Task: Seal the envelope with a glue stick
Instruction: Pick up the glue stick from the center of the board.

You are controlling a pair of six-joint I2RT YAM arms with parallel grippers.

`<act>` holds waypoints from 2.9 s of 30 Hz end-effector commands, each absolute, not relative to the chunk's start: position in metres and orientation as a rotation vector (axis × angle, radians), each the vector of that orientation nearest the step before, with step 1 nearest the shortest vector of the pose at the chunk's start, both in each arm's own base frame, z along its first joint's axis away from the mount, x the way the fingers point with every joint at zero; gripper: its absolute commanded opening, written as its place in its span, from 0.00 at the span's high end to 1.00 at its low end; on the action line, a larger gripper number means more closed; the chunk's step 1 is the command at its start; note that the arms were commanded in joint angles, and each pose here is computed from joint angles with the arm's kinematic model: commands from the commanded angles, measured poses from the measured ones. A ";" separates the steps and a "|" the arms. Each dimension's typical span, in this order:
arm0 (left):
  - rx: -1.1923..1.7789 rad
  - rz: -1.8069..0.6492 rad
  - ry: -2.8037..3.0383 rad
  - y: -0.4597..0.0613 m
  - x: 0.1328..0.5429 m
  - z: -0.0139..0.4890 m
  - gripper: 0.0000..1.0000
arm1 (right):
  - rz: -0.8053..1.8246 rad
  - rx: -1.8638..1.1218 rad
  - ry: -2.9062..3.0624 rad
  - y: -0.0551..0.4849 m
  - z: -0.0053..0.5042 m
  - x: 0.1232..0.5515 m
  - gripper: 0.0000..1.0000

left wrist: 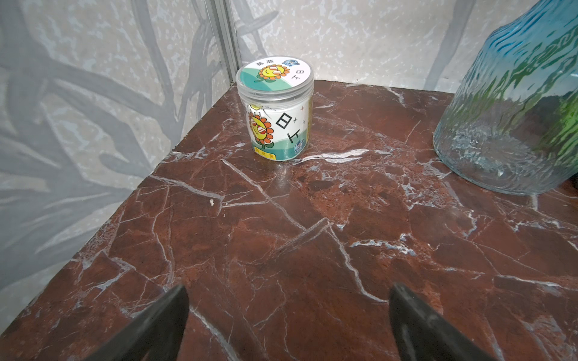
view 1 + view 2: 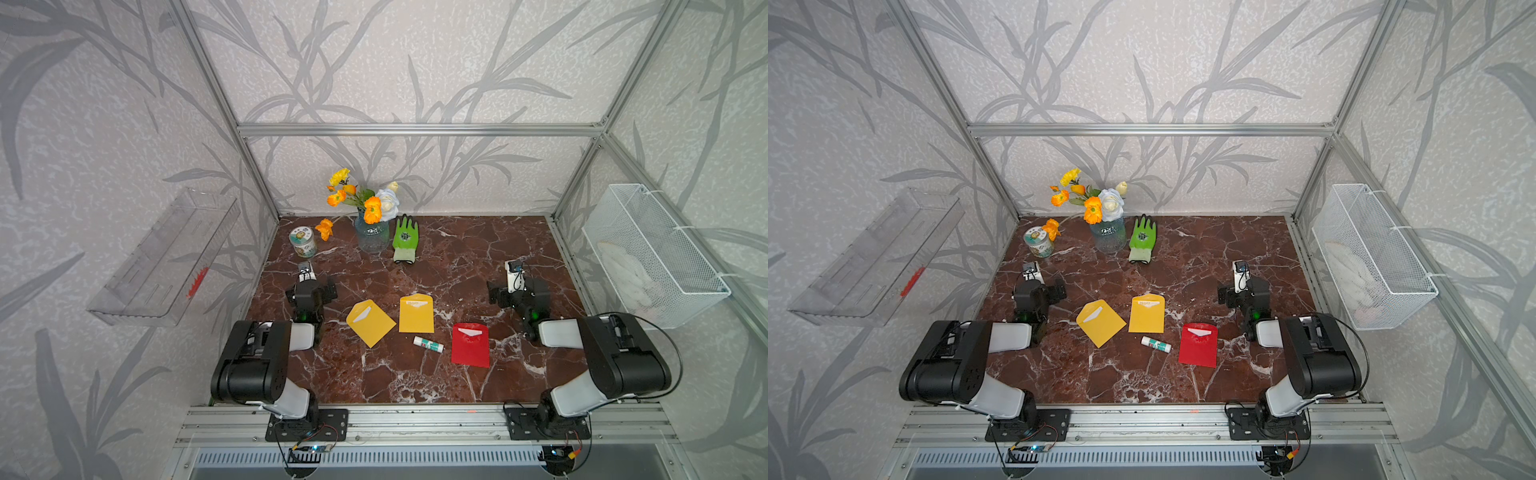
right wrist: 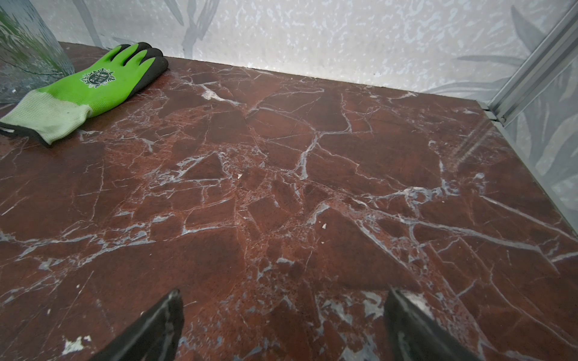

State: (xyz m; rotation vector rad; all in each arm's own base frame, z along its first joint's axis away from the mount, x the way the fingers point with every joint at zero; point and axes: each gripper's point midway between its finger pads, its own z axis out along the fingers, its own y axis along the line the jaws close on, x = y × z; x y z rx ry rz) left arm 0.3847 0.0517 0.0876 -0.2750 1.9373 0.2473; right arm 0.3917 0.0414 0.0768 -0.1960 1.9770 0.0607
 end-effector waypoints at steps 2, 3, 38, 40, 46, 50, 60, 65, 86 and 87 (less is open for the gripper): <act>-0.272 0.249 1.927 0.052 0.390 0.094 0.00 | 0.058 -0.186 1.944 0.040 0.090 0.397 0.01; -0.273 0.248 1.929 0.052 0.390 0.094 0.00 | 0.058 -0.186 1.945 0.040 0.090 0.397 0.01; -0.211 -0.414 2.258 -0.098 0.328 0.117 0.01 | 0.681 0.233 2.294 0.089 0.147 0.329 0.01; -0.216 -0.449 2.248 -0.101 0.317 0.117 0.01 | 0.736 0.196 2.312 0.107 0.146 0.319 0.01; -0.259 -0.524 2.263 -0.104 0.292 0.115 0.02 | 0.785 -0.076 2.410 0.171 0.141 0.284 0.01; -0.281 -0.519 2.261 -0.099 0.283 0.110 0.02 | 0.800 -0.349 2.433 0.210 0.136 0.258 0.01; -0.279 -0.565 2.288 -0.106 0.281 0.104 0.01 | 0.862 -0.800 2.483 0.268 0.119 0.204 0.01; -0.291 -0.589 2.286 -0.110 0.284 0.103 0.01 | 0.940 -0.786 2.546 0.287 0.113 0.188 0.01; -0.311 -0.606 2.280 -0.113 0.287 0.103 0.01 | 1.010 0.276 2.742 0.295 0.063 0.192 0.06; -0.314 -0.606 2.279 -0.113 0.287 0.103 0.01 | 0.980 0.314 2.736 0.293 0.064 0.193 0.07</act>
